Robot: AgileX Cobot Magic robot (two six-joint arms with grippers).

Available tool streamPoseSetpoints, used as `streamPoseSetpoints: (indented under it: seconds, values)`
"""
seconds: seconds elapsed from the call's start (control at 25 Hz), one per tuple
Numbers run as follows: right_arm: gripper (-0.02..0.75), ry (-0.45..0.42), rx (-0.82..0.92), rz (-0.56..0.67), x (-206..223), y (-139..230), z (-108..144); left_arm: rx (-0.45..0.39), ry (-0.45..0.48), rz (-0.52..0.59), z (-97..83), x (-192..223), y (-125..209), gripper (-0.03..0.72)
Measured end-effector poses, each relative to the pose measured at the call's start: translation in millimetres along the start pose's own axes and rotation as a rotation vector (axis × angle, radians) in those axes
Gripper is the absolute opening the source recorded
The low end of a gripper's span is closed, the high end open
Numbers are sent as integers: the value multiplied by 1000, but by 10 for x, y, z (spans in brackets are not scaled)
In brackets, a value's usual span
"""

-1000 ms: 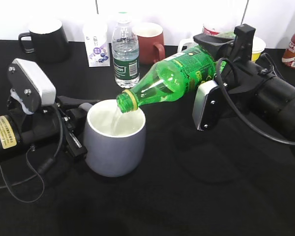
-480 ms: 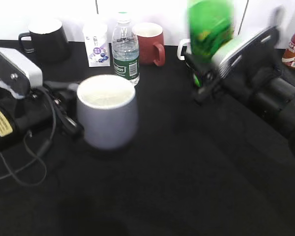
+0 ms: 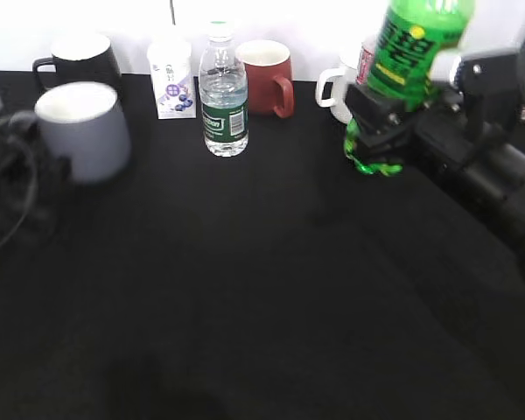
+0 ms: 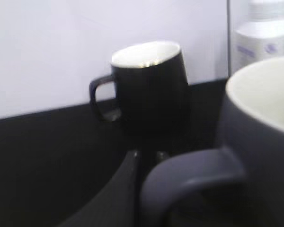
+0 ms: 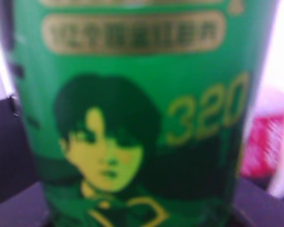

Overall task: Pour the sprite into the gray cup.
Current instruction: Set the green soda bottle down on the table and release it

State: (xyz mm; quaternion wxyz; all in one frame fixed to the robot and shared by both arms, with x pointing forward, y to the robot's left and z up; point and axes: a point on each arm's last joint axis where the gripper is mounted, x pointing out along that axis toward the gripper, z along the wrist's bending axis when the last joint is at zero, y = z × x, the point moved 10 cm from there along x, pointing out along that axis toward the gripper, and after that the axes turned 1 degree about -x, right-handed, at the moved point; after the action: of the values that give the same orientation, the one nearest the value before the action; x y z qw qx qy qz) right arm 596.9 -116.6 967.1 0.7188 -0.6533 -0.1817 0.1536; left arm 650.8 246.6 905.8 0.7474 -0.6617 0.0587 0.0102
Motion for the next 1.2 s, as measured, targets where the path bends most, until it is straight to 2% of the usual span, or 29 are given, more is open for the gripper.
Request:
streamPoseSetpoints:
  seconds: [0.2, 0.32, 0.44, 0.56, 0.64, 0.72, 0.84, 0.92, 1.08, 1.16, 1.2]
  values:
    - [405, 169, -17, 65, -198, 201, -333, -1, -18, 6, 40, 546, 244, 60]
    - [405, 270, -16, 63, -242, 190, -579, 6, -4, -13, 21, 718, 236, 60]
    - [405, 285, -26, 64, -250, 187, -623, 7, 6, -18, -4, 761, 240, 62]
    - [405, 285, -38, 66, -250, 187, -623, -1, 12, 1, -33, 762, 273, 165]
    - [405, 288, -39, 66, -252, 187, -630, -16, -4, 5, -43, 755, 269, 195]
    - [405, 290, -39, 66, -253, 187, -633, -39, -37, 18, -37, 659, 326, 251]
    - [405, 303, -52, 68, -261, 187, -657, -29, -34, 30, -33, 363, 340, 271]
    - [405, 378, -57, 70, -312, 177, -851, -25, -21, 40, -43, 112, 262, 272]
    - [405, 548, -91, 47, -479, 17, -1668, -20, 77, 1, -333, -375, -54, 272]
    - [405, 591, -92, 57, -503, -51, -2029, -26, 127, 9, -463, -512, -182, 272]
    - [405, 583, -98, 45, -448, -87, -2145, -29, 154, 8, -542, -567, -256, 272]
